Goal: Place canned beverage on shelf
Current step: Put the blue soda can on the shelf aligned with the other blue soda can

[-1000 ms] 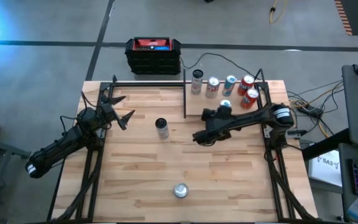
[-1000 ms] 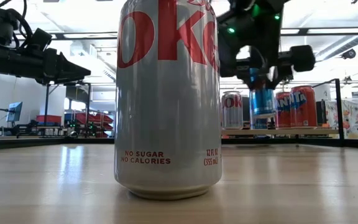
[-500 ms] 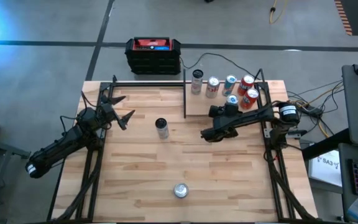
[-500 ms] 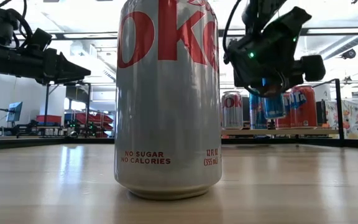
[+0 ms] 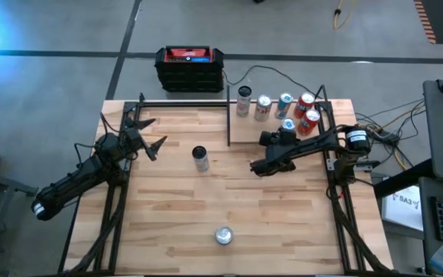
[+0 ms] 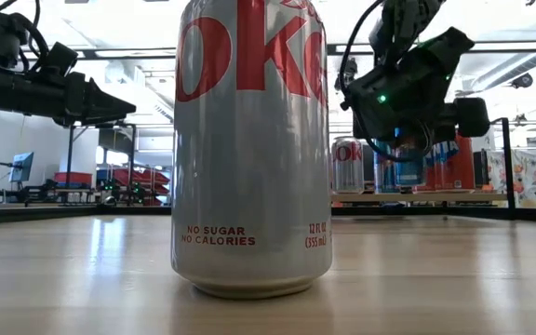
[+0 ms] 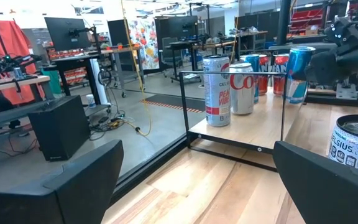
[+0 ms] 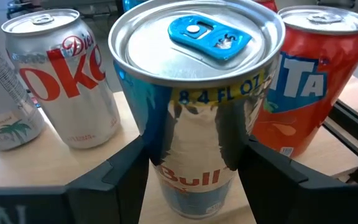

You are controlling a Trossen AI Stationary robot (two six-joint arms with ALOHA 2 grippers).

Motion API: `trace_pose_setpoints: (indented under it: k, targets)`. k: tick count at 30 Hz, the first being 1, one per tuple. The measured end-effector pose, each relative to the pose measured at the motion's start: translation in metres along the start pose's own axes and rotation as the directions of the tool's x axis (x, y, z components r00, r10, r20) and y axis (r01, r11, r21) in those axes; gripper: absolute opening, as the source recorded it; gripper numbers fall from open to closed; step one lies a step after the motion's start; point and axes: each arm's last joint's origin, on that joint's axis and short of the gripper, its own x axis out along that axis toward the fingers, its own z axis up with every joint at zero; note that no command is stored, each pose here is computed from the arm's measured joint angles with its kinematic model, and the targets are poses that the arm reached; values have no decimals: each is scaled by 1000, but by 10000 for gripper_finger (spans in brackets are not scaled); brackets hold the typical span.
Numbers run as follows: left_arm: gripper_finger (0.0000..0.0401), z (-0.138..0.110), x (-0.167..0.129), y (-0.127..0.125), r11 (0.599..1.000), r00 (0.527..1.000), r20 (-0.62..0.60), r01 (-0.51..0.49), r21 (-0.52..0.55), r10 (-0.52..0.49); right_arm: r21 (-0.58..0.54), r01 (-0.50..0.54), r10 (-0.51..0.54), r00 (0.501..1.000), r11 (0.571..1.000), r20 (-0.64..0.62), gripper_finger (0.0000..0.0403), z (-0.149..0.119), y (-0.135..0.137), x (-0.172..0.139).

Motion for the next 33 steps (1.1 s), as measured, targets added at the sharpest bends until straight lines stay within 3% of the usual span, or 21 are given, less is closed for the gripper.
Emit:
trace_pose_setpoints:
  k: [33]
  targets:
    - [398,0,0,0,1000,1000,0,0,0,0,11,13,-13,1000,1000,-23,228,0,9,14]
